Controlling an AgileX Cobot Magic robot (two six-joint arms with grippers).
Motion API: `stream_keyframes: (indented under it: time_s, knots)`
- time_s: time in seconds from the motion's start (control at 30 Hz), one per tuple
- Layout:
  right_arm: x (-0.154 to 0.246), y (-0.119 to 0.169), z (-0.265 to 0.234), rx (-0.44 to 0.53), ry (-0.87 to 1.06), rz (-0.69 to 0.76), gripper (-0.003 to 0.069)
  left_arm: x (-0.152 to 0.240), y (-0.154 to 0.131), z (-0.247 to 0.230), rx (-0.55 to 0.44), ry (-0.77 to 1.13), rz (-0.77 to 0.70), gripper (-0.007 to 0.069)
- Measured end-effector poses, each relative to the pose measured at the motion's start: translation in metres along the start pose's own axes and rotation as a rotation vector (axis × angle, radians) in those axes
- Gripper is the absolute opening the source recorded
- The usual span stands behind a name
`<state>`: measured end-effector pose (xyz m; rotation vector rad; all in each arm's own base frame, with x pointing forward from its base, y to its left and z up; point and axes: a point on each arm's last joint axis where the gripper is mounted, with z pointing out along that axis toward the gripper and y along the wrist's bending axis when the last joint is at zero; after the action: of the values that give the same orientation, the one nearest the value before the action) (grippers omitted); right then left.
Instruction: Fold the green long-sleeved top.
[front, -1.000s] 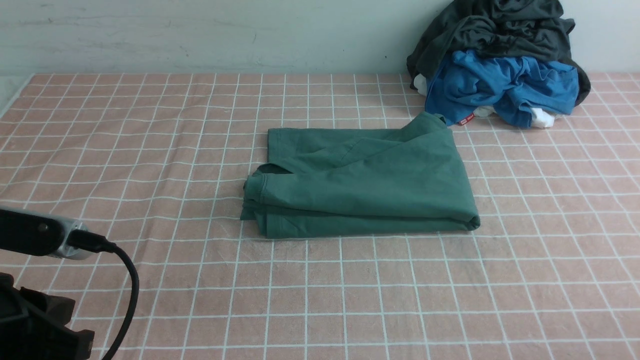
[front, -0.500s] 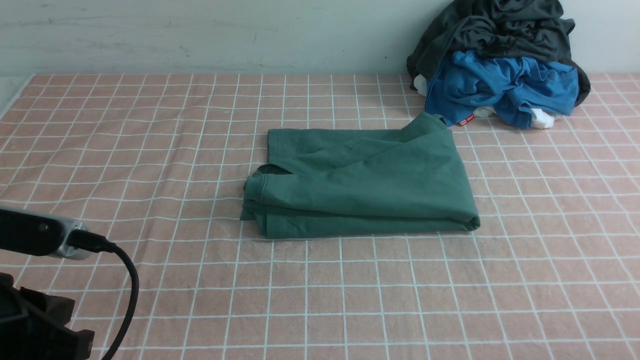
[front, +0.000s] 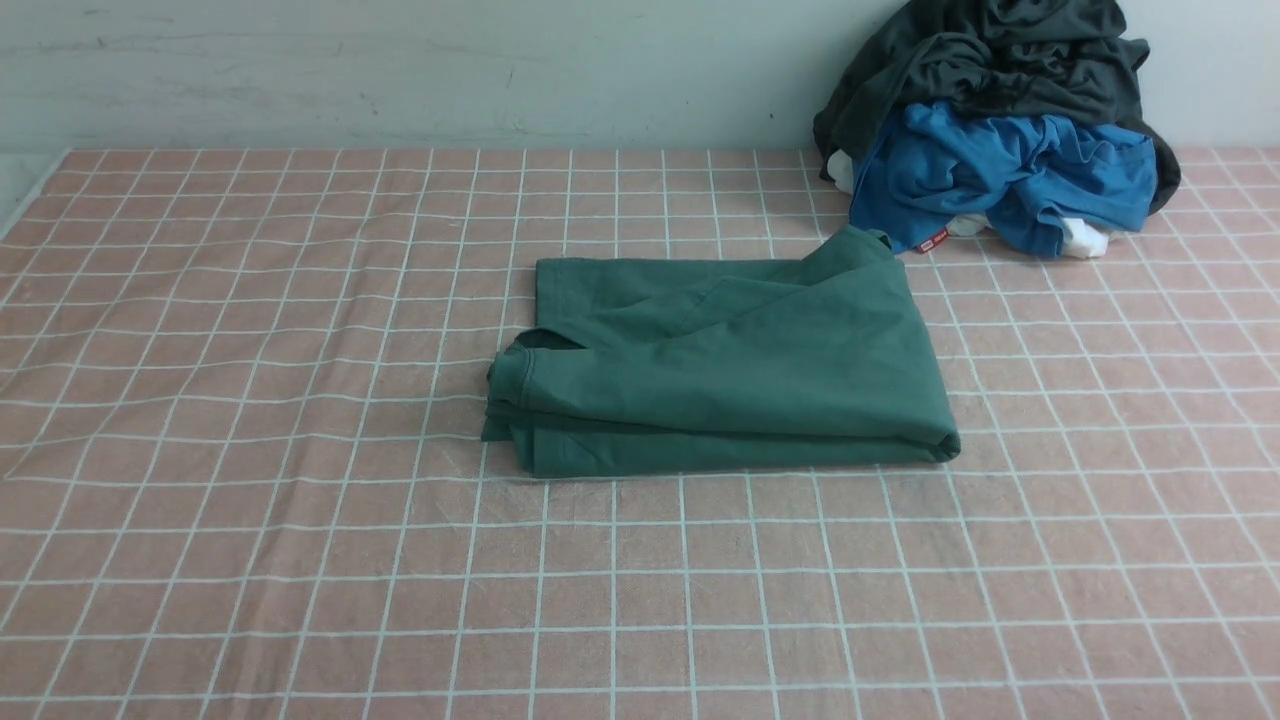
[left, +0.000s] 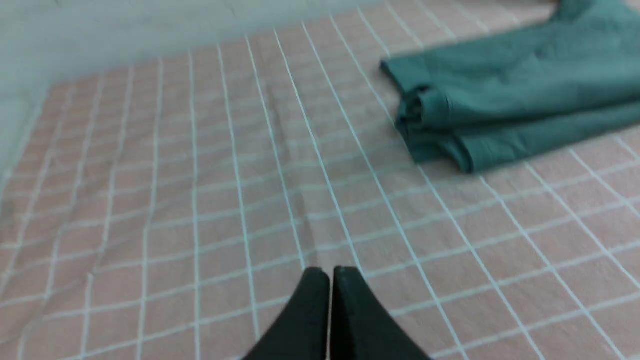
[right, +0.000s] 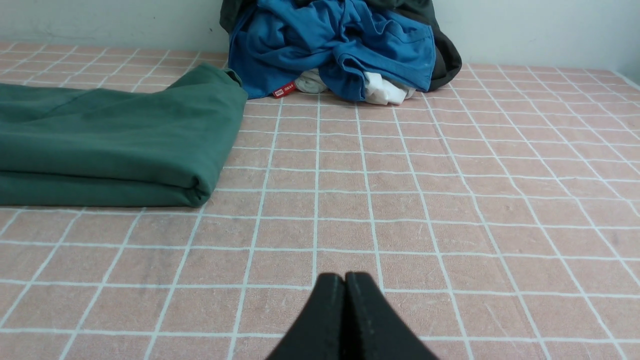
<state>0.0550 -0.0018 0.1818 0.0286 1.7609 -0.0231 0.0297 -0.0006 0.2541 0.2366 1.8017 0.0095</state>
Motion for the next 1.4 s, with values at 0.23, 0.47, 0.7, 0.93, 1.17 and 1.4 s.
stream_keyframes:
  time_s: [0.23,0.47,0.7,0.93,1.17,1.4]
  knots:
    - [0.0,0.0,0.0,-0.002,0.0,0.007,-0.0014,0.031,-0.001,0.023,-0.084,-0.026,-0.108,-0.0003]
    - [0.0,0.0,0.0,-0.002,0.0,0.01,-0.0014,0.062,-0.008,0.042,-0.06,-0.066,-0.117,-0.0003]
    - [0.0,0.0,0.0,-0.002,0.0,0.011,-0.0014,0.07,-0.008,0.042,-0.055,0.024,-0.135,-0.0003]
    - [0.0,0.0,0.0,-0.002,0.0,0.011,-0.0014,0.07,-0.011,0.042,-0.026,0.036,-0.049,-0.0003]
    - [0.0,0.0,0.0,-0.002,0.0,0.011,-0.0014,0.07,-0.013,0.042,0.003,0.036,0.009,-0.0003]
    - [0.0,0.0,0.0,-0.002,0.0,0.011,-0.0014,0.07,-0.014,0.042,0.005,0.036,0.011,-0.0003]
